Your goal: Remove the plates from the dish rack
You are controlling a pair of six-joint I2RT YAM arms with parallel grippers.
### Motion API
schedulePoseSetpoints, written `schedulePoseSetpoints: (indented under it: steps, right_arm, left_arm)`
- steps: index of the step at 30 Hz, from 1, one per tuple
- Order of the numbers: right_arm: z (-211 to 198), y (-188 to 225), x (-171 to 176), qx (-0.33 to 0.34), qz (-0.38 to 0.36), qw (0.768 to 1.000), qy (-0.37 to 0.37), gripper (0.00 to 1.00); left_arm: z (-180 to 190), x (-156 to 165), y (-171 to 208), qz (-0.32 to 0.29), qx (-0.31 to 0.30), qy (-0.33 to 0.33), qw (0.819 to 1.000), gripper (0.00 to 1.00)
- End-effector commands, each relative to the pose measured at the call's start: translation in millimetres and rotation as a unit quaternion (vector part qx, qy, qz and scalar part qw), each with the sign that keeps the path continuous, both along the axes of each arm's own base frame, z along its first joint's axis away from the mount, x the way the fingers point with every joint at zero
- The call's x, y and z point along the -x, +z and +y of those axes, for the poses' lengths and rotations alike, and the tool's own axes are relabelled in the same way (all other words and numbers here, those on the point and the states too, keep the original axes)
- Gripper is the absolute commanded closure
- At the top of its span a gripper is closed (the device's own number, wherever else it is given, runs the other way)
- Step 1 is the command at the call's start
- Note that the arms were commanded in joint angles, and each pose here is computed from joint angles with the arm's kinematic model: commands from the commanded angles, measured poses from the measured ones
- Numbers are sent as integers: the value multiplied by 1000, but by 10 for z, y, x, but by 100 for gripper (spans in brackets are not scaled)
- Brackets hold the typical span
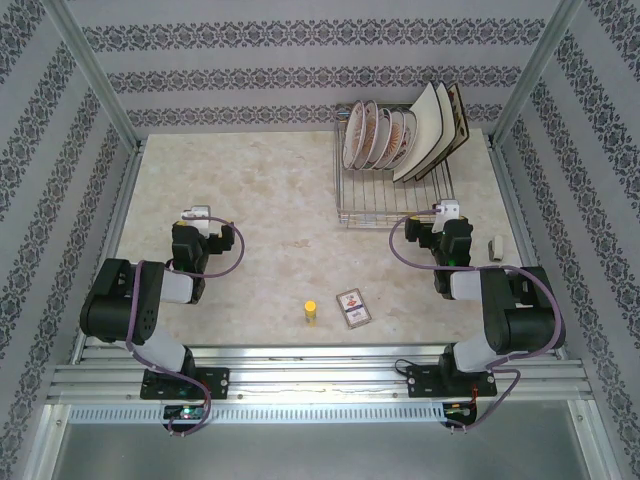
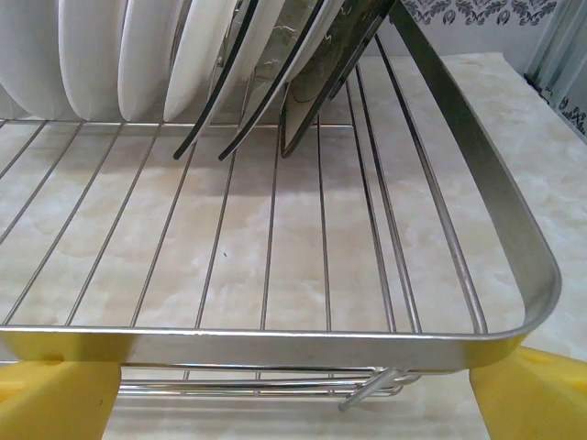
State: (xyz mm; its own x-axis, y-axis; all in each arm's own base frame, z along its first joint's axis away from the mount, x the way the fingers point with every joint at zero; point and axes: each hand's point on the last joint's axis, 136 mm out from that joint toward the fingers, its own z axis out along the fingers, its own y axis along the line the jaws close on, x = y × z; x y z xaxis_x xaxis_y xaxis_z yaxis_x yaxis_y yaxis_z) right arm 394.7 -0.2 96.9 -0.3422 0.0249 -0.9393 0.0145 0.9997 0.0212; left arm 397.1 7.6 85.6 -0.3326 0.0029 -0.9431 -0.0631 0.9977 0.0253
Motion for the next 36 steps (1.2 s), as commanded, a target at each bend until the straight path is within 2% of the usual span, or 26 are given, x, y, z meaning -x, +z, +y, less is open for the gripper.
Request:
schedulePoseSetpoints:
  steps: [1, 31, 36]
  right_arm:
    - [32, 82, -34, -3, -17, 1000, 9, 2]
    - [-11, 109, -51, -9, -18, 1000, -4, 2]
    - [-8, 212, -81, -2, 25, 1000, -9, 2]
  left_arm:
    - [-5, -29, 22, 1, -4, -9, 1000, 0]
    - [18, -40, 31, 3, 4, -8, 1000, 0]
    - [55, 9, 223, 11, 0, 2, 1000, 0]
